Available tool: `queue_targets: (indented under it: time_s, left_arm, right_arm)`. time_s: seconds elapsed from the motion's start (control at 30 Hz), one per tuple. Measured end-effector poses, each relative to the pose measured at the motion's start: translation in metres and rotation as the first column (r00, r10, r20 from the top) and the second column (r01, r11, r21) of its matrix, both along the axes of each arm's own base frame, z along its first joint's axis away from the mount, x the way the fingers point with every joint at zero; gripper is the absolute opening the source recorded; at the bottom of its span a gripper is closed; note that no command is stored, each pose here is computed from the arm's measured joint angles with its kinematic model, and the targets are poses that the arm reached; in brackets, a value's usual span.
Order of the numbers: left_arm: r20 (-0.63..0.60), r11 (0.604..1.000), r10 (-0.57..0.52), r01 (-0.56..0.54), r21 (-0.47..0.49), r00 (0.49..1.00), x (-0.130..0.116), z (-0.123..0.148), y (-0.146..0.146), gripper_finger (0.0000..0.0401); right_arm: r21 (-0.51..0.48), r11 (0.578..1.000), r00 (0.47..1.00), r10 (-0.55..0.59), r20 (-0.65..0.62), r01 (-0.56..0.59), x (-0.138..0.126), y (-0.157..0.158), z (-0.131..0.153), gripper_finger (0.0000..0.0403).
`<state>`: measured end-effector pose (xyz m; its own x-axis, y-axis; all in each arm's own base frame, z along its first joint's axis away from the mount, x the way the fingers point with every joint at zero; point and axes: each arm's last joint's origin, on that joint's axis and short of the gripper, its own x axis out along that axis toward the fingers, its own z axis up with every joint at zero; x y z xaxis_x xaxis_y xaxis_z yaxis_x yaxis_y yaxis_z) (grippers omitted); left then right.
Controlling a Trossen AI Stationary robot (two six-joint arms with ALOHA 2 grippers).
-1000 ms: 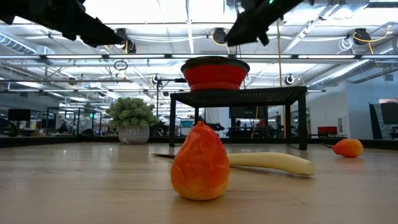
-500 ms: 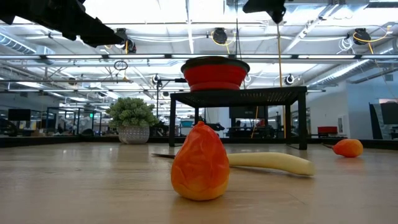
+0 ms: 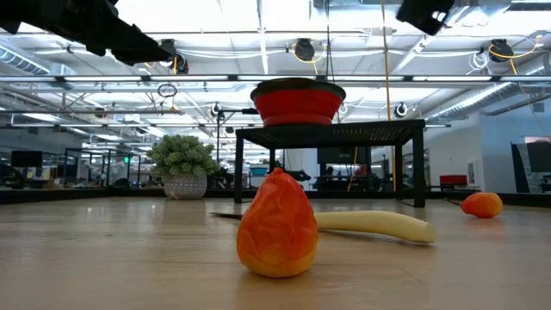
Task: Pick & Place Fruit
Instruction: Put the yellow pear into the red strainer bowl on the shelf
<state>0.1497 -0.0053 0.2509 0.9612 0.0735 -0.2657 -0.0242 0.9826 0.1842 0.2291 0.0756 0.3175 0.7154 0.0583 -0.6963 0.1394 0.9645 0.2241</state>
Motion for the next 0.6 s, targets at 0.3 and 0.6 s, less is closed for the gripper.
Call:
queue_targets:
  time_s: [0.3,0.6]
  left_arm:
    - [-0.001,1.000,-0.001,0.001,0.004,1.000,0.000,0.000,0.000,0.0244]
    - [0.008,1.000,-0.021,0.021,-0.006,1.000,-0.001,0.001,-0.001,0.0244]
  right_arm:
    - [-0.005,1.000,0.984,-0.010,-0.180,0.009,0.005,0.016,-0.026,0.0001]
    - [-0.027,1.000,0.957,-0.004,-0.289,-0.004,0.013,0.021,-0.045,0.0003]
